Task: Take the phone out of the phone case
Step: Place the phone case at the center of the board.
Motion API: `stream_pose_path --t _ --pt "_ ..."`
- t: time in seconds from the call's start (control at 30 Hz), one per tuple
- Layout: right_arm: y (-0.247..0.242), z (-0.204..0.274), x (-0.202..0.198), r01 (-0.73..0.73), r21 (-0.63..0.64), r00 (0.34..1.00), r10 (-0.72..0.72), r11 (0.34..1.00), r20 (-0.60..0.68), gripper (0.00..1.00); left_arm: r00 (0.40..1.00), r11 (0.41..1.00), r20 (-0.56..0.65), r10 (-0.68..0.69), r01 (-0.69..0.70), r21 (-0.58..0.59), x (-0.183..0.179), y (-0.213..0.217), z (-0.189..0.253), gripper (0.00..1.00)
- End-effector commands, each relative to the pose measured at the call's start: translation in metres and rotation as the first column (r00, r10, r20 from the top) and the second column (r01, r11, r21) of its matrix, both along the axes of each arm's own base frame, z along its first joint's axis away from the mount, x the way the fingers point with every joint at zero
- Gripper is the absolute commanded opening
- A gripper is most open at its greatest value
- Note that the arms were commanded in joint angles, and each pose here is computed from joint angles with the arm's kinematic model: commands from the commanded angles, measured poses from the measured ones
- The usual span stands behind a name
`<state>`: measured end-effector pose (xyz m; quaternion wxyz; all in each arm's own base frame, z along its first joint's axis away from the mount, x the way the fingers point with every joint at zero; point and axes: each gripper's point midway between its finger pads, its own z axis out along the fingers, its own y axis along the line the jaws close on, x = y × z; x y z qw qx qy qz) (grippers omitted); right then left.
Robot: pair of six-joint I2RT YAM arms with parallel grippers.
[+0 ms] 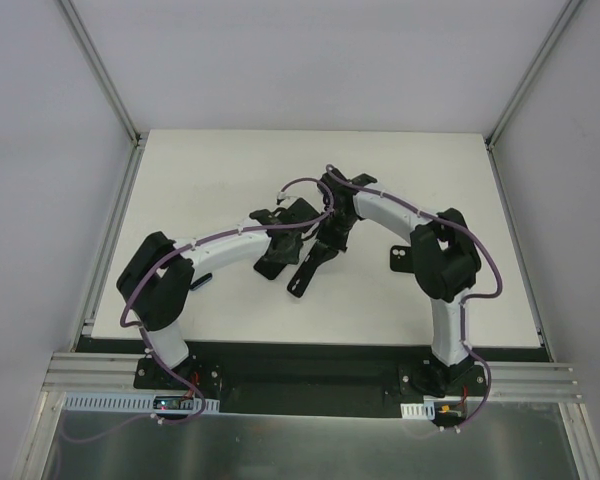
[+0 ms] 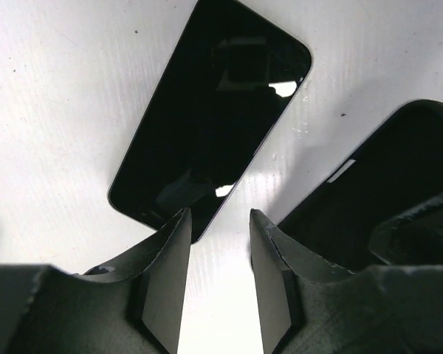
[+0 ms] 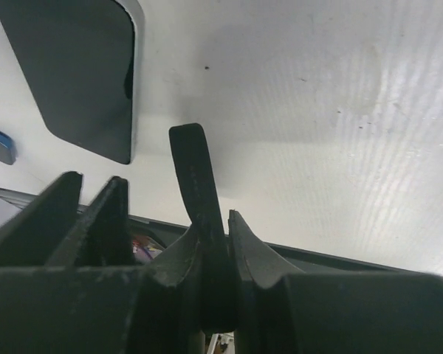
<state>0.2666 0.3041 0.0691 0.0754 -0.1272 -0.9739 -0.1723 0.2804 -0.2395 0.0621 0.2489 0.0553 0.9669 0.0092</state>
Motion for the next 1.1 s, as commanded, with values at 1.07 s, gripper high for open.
stream_pose_path --t 1.07 --pt "-0.316 0.046 0.181 0.617 0.3 0.562 -0.674 0.728 0.479 0.12 0.971 0.946 0.151 0.183 -0.133 -0.294 -0.016 0.077 0.093 0.37"
